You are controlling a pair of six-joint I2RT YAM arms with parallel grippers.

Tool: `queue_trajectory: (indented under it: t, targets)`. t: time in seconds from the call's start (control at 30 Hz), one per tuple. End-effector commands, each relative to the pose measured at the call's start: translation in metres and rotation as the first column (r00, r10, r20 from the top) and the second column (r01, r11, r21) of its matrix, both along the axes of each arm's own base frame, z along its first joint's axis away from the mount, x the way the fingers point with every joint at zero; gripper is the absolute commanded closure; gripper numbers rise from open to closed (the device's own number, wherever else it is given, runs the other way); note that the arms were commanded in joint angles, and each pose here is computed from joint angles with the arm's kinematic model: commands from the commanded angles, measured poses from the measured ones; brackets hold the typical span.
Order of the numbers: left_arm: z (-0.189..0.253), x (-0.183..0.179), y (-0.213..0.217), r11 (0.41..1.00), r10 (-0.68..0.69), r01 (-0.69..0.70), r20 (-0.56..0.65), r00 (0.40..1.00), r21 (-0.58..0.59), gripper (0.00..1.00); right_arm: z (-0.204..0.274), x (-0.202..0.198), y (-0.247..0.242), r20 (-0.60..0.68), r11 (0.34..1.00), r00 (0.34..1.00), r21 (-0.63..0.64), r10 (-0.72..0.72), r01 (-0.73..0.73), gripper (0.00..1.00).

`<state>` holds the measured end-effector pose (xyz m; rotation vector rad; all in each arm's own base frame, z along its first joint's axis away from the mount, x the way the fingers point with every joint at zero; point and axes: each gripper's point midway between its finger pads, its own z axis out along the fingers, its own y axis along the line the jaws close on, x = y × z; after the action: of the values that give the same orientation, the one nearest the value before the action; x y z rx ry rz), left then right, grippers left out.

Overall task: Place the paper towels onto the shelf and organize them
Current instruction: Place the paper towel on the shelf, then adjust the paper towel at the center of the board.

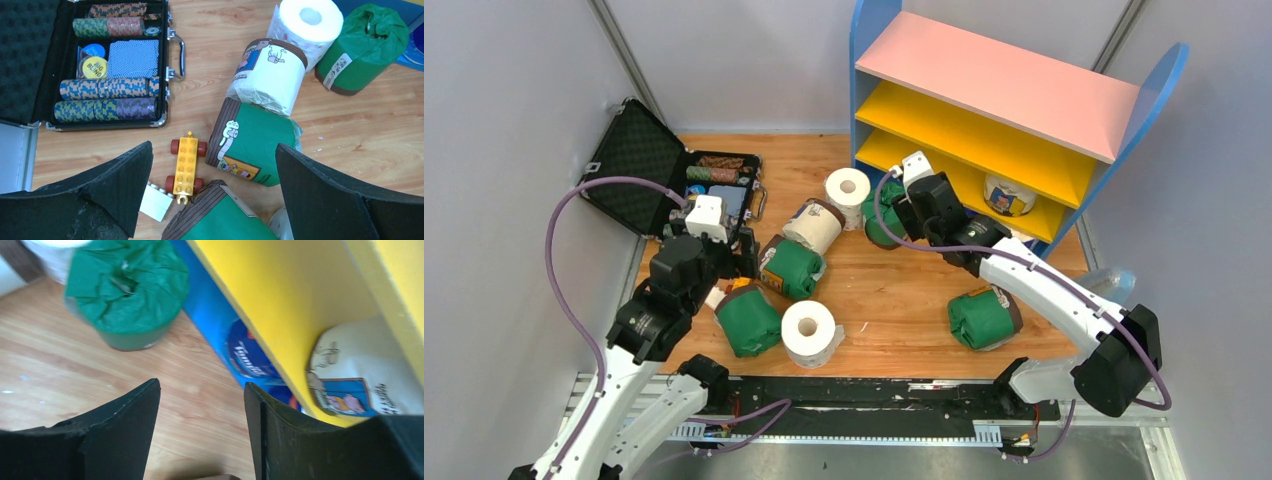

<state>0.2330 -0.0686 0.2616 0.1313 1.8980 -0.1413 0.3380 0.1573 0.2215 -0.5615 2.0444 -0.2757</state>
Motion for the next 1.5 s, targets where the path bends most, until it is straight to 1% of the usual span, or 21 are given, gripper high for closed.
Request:
queue_trajectory:
  t: [0.0, 0.03, 0.1, 0.13, 0.17, 0.2, 0.23, 0.27, 0.3, 0.33, 0.37, 0.4, 0.43, 0.47, 0.57, 0.6, 0.8, 0.93, 1.2, 1.3, 1.47]
  targets:
    - [0.001, 0.009, -0.003, 0.999, 0.023, -0.023, -0.008, 1.0, -0.032, 0.0, 0.02, -0.003, 0.04, 0.01, 0.963, 0.998, 0.261, 0.069, -0.069, 0.35]
    - [-0.003, 0.011, -0.005, 0.999, 0.024, -0.025, -0.03, 0.999, -0.033, 0.0, 0.022, -0.004, 0.039, 0.013, 0.961, 0.998, 0.267, 0.067, -0.068, 0.34]
    - [-0.005, 0.014, -0.011, 0.997, 0.033, -0.038, -0.064, 0.997, -0.074, 0.0, 0.022, -0.007, 0.035, 0.022, 0.957, 0.999, 0.287, 0.046, -0.05, 0.31]
    - [-0.003, 0.015, -0.016, 0.992, 0.034, -0.043, -0.077, 0.996, -0.12, 0.0, 0.022, -0.009, 0.032, 0.031, 0.954, 0.999, 0.297, 0.031, -0.039, 0.29]
    - [-0.007, 0.018, -0.022, 0.99, 0.029, -0.042, -0.099, 0.995, -0.137, 0.0, 0.027, -0.013, 0.026, 0.05, 0.949, 0.999, 0.314, 0.014, -0.029, 0.27]
    - [-0.006, 0.021, -0.029, 0.98, 0.024, -0.045, -0.109, 0.994, -0.196, 0.0, 0.028, -0.016, 0.024, 0.061, 0.944, 0.998, 0.329, 0.009, -0.029, 0.25]
    - [-0.011, 0.025, -0.035, 0.976, 0.022, -0.051, -0.133, 0.991, -0.214, 0.0, 0.03, -0.02, 0.021, 0.073, 0.937, 0.997, 0.347, 0.009, -0.034, 0.23]
    - [-0.011, 0.029, -0.043, 0.963, 0.014, -0.052, -0.144, 0.989, -0.264, 0.0, 0.031, -0.025, 0.018, 0.084, 0.93, 0.996, 0.367, 0.004, -0.035, 0.21]
    - [-0.019, 0.034, -0.048, 0.96, 0.012, -0.06, -0.174, 0.985, -0.273, 0.0, 0.031, -0.029, 0.015, 0.097, 0.922, 0.995, 0.386, -0.004, -0.034, 0.19]
    - [-0.019, 0.038, -0.055, 0.948, 0.005, -0.063, -0.183, 0.983, -0.313, 0.0, 0.032, -0.032, 0.012, 0.109, 0.914, 0.994, 0.404, -0.012, -0.033, 0.17]
    - [-0.026, 0.044, -0.06, 0.946, 0.004, -0.073, -0.212, 0.977, -0.317, 0.0, 0.032, -0.036, 0.009, 0.124, 0.906, 0.992, 0.423, -0.02, -0.034, 0.16]
    - [-0.026, 0.048, -0.066, 0.935, -0.001, -0.076, -0.217, 0.976, -0.347, 0.0, 0.032, -0.039, 0.005, 0.138, 0.899, 0.99, 0.436, -0.029, -0.035, 0.13]
    - [-0.033, 0.054, -0.07, 0.926, 0.008, -0.102, -0.25, 0.968, -0.363, 0.0, 0.031, -0.042, 0.001, 0.156, 0.893, 0.987, 0.449, -0.041, -0.034, 0.13]
    - [-0.034, 0.058, -0.073, 0.92, 0.013, -0.111, -0.253, 0.967, -0.377, 0.0, 0.032, -0.045, -0.004, 0.174, 0.886, 0.983, 0.462, -0.056, -0.032, 0.12]
    - [-0.047, 0.074, -0.079, 0.902, 0.058, -0.184, -0.313, 0.948, -0.391, 0.0, 0.036, -0.051, -0.018, 0.228, 0.861, 0.966, 0.508, -0.119, -0.014, 0.12]
    - [-0.054, 0.079, -0.08, 0.903, 0.072, -0.204, -0.334, 0.94, -0.378, 0.0, 0.037, -0.053, -0.023, 0.244, 0.854, 0.96, 0.521, -0.136, -0.011, 0.11]
    - [-0.064, 0.101, -0.081, 0.866, 0.154, -0.301, -0.36, 0.92, -0.4, 0.0, 0.039, -0.063, -0.041, 0.303, 0.817, 0.93, 0.576, -0.208, -0.005, 0.09]
    - [-0.076, 0.111, -0.085, 0.836, 0.185, -0.35, -0.384, 0.905, -0.423, 0.0, 0.033, -0.063, -0.05, 0.312, 0.809, 0.916, 0.587, -0.253, 0.024, 0.09]
    - [-0.103, 0.129, -0.107, 0.818, 0.148, -0.364, -0.448, 0.882, -0.446, 0.0, 0.02, -0.06, -0.049, 0.287, 0.818, 0.922, 0.573, -0.26, 0.052, 0.09]
    - [-0.116, 0.132, -0.108, 0.815, 0.159, -0.383, -0.467, 0.87, -0.436, 0.0, 0.017, -0.06, -0.049, 0.281, 0.82, 0.924, 0.57, -0.258, 0.055, 0.09]
    - [-0.131, 0.136, -0.116, 0.791, 0.144, -0.402, -0.498, 0.855, -0.462, 0.0, 0.012, -0.058, -0.049, 0.272, 0.829, 0.927, 0.556, -0.259, 0.069, 0.09]
